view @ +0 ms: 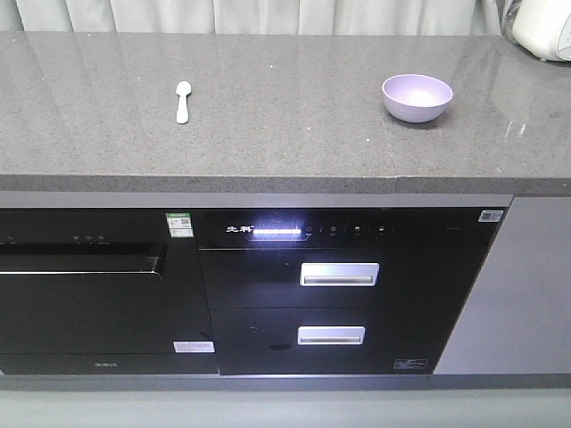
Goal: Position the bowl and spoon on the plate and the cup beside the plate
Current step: 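Continue driving closer to the counter edge, then advance the base up to the counter front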
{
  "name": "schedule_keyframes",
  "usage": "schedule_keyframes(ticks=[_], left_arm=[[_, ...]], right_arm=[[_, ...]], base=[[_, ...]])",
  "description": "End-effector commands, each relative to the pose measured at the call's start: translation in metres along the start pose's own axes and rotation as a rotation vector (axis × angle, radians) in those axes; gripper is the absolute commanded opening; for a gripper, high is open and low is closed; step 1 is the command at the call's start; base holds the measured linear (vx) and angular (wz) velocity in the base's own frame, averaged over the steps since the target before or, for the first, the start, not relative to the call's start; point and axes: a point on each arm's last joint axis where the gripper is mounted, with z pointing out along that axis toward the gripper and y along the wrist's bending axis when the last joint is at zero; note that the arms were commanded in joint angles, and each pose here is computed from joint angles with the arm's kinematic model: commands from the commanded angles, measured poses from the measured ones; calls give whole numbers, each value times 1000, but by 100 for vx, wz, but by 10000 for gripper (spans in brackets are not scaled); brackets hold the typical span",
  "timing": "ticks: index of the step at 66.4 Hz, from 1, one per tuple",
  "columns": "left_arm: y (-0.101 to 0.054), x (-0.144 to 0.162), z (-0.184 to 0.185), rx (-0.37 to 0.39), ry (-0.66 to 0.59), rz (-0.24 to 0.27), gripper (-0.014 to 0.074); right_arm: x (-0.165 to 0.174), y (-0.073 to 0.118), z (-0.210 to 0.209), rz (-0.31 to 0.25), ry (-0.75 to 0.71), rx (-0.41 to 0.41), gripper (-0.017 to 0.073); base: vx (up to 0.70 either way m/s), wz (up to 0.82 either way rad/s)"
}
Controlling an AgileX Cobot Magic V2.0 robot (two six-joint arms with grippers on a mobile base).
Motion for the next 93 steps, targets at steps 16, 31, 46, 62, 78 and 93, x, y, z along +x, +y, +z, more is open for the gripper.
schedule_keyframes(ticks=[16,31,46,62,78,93], left_arm=[[0,5,2,6,-28,-18,-6],[0,5,2,6,-28,-18,-6],[0,5,2,6,-28,-18,-6],[0,5,2,6,-28,-18,-6],[0,5,2,6,-28,-18,-6],[0,5,2,6,-28,-18,-6]], right_arm=[[-2,2,-1,-11,-64,-12,-2],[-2,2,-1,-11,-64,-12,-2],[-2,2,-1,-11,-64,-12,-2],[-2,2,-1,-11,-64,-12,-2],[-2,2,-1,-11,-65,-12,-2],[-2,2,-1,-11,-65,-12,-2]], base=[[4,-1],[4,-2],[3,-1],[2,-1],[1,-1],[1,0]])
